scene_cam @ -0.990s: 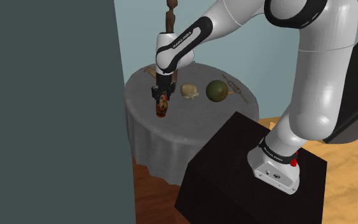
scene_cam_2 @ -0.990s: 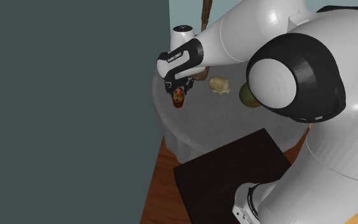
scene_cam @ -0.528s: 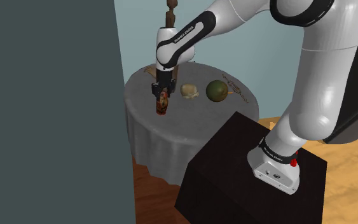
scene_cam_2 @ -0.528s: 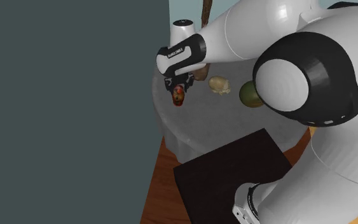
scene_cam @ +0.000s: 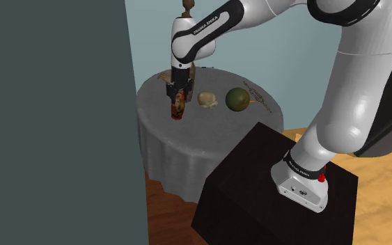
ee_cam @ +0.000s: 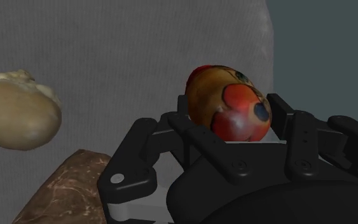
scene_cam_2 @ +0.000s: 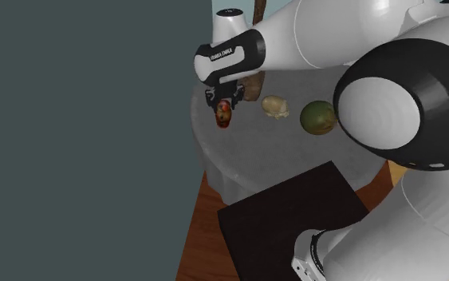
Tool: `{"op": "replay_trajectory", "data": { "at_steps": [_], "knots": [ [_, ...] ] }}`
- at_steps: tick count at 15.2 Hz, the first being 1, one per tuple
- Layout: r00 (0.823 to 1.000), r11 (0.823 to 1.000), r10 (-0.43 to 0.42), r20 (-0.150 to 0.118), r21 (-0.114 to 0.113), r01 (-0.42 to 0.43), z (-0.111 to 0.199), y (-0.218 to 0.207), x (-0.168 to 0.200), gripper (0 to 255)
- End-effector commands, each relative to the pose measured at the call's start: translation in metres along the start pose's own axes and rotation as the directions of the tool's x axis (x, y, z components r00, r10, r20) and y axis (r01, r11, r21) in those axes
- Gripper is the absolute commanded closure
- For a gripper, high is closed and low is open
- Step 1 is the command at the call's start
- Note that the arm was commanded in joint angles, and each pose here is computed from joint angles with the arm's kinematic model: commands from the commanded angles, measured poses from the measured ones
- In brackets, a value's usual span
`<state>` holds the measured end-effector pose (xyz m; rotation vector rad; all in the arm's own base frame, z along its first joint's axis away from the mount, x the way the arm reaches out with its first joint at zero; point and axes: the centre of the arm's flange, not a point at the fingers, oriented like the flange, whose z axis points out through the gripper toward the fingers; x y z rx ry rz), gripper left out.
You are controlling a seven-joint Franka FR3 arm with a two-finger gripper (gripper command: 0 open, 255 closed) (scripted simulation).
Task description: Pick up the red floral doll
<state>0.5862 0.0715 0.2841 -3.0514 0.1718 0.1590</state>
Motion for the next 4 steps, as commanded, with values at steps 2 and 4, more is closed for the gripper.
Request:
{"op": "replay_trajectory", "data": {
  "at_steps": [2,4],
  "knots": [
    [1.000,1.000,0.000,0.000,0.000,0.000,-0.0162,-0.0010,-0.0022,255],
    [1.000,1.000,0.000,0.000,0.000,0.000,-0.0170,-0.0010,-0.0023,255]
  ]
}}
